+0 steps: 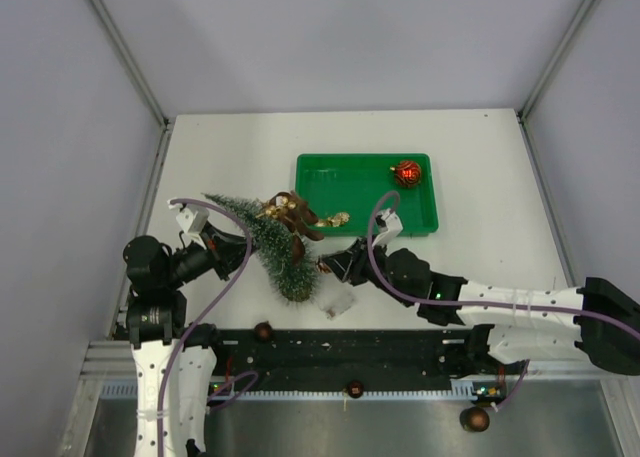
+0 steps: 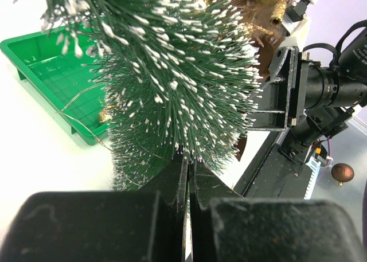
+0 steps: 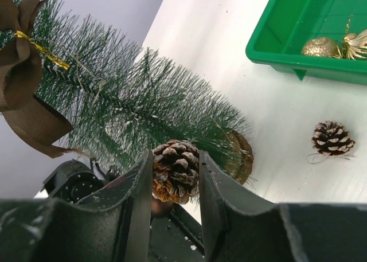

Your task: Decorate the small christmas tree

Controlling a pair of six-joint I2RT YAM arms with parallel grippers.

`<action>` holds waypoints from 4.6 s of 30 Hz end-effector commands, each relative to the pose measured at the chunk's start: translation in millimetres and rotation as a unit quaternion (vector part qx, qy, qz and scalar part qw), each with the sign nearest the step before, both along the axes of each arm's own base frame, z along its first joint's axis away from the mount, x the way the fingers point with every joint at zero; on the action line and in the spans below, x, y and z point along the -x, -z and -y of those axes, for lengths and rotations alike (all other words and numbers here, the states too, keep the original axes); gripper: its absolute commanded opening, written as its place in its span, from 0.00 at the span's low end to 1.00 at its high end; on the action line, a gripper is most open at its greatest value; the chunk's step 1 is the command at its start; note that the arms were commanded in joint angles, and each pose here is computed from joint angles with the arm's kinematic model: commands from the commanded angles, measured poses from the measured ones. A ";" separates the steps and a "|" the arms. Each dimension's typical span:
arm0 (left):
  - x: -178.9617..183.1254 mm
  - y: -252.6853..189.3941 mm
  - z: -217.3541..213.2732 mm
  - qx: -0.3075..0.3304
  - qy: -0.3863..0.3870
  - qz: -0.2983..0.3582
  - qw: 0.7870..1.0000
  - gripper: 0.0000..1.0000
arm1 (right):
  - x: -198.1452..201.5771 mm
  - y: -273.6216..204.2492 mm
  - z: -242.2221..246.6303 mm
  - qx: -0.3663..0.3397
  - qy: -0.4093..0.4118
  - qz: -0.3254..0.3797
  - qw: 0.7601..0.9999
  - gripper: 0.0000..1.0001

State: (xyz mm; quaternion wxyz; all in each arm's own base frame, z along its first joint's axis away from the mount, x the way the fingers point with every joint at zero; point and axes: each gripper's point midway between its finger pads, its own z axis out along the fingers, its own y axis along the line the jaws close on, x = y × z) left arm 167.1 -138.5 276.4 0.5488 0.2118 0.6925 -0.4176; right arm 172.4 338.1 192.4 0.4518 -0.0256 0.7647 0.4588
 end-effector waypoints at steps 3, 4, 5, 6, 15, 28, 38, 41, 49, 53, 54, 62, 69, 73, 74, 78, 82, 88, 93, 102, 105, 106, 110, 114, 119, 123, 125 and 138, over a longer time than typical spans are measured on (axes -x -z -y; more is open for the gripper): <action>1.3 -5.9 1.1 0.001 0.007 -0.005 1.000 0.00 | -4.3 -8.0 1.8 0.000 0.018 0.011 1.000 0.06; 1.6 -6.8 1.0 0.000 0.006 -0.002 1.000 0.00 | -5.0 -5.6 2.1 0.004 0.020 0.011 1.000 0.06; 1.7 -7.1 1.0 0.000 0.006 -0.001 1.000 0.00 | -6.5 -4.6 3.1 0.008 0.023 0.012 1.000 0.05; 1.7 -7.0 1.1 0.000 0.007 -0.002 1.000 0.00 | -7.8 -3.4 4.2 0.011 0.029 0.013 0.999 0.05; 2.2 -7.9 1.2 0.000 0.008 -0.001 1.000 0.00 | -14.3 2.7 7.3 0.028 0.046 0.016 0.998 0.05; 3.4 -5.8 1.2 -0.003 0.007 0.000 1.000 0.00 | -18.7 -20.4 -3.7 -0.002 0.049 0.024 0.999 0.03; 3.7 -3.8 1.3 -0.002 0.009 -0.004 1.000 0.00 | -4.5 -54.1 -0.5 -0.047 0.036 0.032 0.998 0.02; 4.1 -4.4 1.5 -0.002 0.010 -0.003 1.000 0.00 | -5.1 -54.2 2.2 -0.045 0.039 0.035 0.998 0.02; 4.6 -4.6 1.4 -0.003 0.009 -0.003 1.000 0.00 | -11.3 -58.0 -2.6 -0.035 0.046 0.051 0.997 0.01; 4.3 -4.5 1.2 -0.003 0.008 -0.003 1.000 0.00 | -5.7 -65.2 -11.1 -0.047 0.023 0.052 0.997 0.01; 4.5 -4.7 1.5 -0.003 0.009 -0.003 1.000 0.00 | -4.0 -67.1 -12.3 -0.052 0.018 0.049 0.997 0.01; 4.1 -4.2 1.4 -0.002 0.009 -0.004 1.000 0.00 | 4.7 -56.3 -14.0 -0.050 0.007 0.033 0.998 0.00; 4.7 -4.4 1.4 -0.003 0.009 -0.003 1.000 0.00 | 8.5 -43.5 -17.2 -0.046 0.002 0.020 0.999 0.00; 4.9 -4.7 1.5 -0.003 0.009 -0.003 1.000 0.00 | 13.1 -39.5 -21.4 -0.041 -0.006 0.017 0.999 0.00; 5.0 -4.7 1.4 -0.003 0.008 -0.003 1.000 0.00 | 13.9 -36.8 -22.2 -0.039 -0.007 0.014 0.999 0.00; 5.4 -4.0 1.6 -0.003 0.010 -0.004 1.000 0.00 | 17.3 -34.0 -24.1 -0.038 -0.010 0.011 0.999 0.00; 5.1 -4.0 1.6 -0.003 0.010 -0.004 1.000 0.00 | 16.0 -41.5 -26.5 -0.045 -0.007 0.019 0.999 0.00; 4.6 -5.6 1.6 -0.002 0.010 -0.005 1.000 0.00 | 10.8 -60.1 -38.6 -0.061 -0.005 0.034 0.998 0.00; 5.7 -7.4 2.0 -0.002 0.011 -0.001 1.000 0.00 | 8.6 -62.9 -52.1 -0.065 -0.005 0.038 0.997 0.00; 5.5 -8.0 2.2 -0.001 0.013 -0.001 1.000 0.00 | 6.8 -71.7 -63.2 -0.065 -0.010 0.051 0.997 0.00; 5.2 -8.0 2.1 -0.001 0.013 -0.001 1.000 0.00 | 9.8 -59.8 -63.4 -0.054 -0.016 0.040 0.998 0.00; 5.0 -7.7 2.1 -0.001 0.013 -0.001 1.000 0.00 | 10.5 -56.2 -63.0 -0.050 -0.018 0.037 0.998 0.00; 5.0 -8.2 2.5 0.001 0.014 -0.002 1.000 0.00 | 12.5 -44.2 -61.3 -0.042 -0.018 0.025 0.999 0.00; 4.7 -7.4 2.5 0.003 0.013 -0.004 1.000 0.00 | 12.9 -47.0 -65.0 -0.040 -0.018 0.030 0.999 0.00; 5.7 -9.0 2.5 0.001 0.012 0.001 1.000 0.00 | 16.9 -39.7 -68.2 -0.025 -0.023 0.030 0.999 0.00; 4.7 -5.6 2.7 0.005 0.013 -0.008 1.000 0.00 | 21.9 -28.2 -69.4 -0.012 -0.026 0.025 0.999 0.00; 5.1 -6.9 2.7 0.004 0.014 -0.005 1.000 0.00 | 24.0 -28.4 -65.1 -0.006 -0.022 0.029 0.999 0.00; 6.4 -6.4 2.8 0.003 0.014 -0.007 1.000 0.00 | 12.1 -37.0 -24.5 -0.039 0.046 0.032 0.998 0.00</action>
